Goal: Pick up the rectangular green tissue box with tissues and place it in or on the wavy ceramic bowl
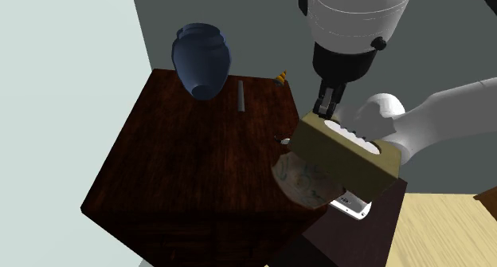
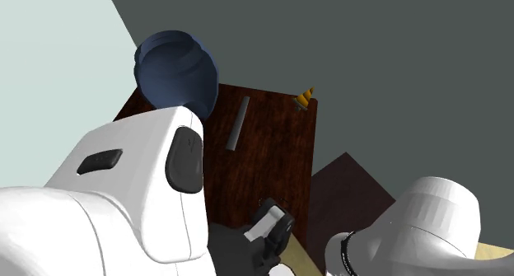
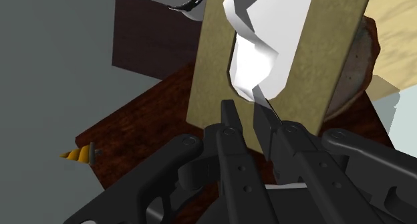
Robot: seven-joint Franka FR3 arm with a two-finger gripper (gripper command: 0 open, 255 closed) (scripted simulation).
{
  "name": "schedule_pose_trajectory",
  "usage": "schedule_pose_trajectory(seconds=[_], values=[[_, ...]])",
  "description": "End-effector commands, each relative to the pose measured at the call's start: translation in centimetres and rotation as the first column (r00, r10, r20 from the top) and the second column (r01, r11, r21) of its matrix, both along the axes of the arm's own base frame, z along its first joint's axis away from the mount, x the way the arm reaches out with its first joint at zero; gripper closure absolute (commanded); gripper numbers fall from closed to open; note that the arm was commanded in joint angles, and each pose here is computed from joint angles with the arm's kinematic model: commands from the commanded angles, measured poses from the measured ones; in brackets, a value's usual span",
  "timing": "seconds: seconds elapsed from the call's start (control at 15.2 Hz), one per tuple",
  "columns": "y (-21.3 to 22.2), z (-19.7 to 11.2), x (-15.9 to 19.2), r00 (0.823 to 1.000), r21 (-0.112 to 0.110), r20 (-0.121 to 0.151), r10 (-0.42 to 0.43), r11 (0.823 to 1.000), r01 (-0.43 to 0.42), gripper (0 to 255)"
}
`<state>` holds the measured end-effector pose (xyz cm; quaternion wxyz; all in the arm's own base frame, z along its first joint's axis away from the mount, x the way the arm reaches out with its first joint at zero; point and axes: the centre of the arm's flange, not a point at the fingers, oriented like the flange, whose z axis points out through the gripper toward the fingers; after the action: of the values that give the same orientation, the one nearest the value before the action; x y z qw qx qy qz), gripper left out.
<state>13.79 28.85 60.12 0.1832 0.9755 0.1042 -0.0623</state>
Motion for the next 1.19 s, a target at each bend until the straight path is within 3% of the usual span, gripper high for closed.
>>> schedule_pose_trajectory(seconds=[0.0, 0.53, 0.99, 1.06, 1.12], values=[[0.2, -1.1, 0.0, 1.0, 0.0, 0.0, 0.0, 1.0, 0.0, 255], [0.2, -5.4, 0.0, 1.0, 0.0, 0.0, 0.0, 1.0, 0.0, 255], [0.2, -5.4, 0.0, 1.0, 0.0, 0.0, 0.0, 1.0, 0.0, 255], [0.2, -5.4, 0.0, 1.0, 0.0, 0.0, 0.0, 1.0, 0.0, 0], [0.2, -5.4, 0.0, 1.0, 0.0, 0.0, 0.0, 1.0, 0.0, 0]])
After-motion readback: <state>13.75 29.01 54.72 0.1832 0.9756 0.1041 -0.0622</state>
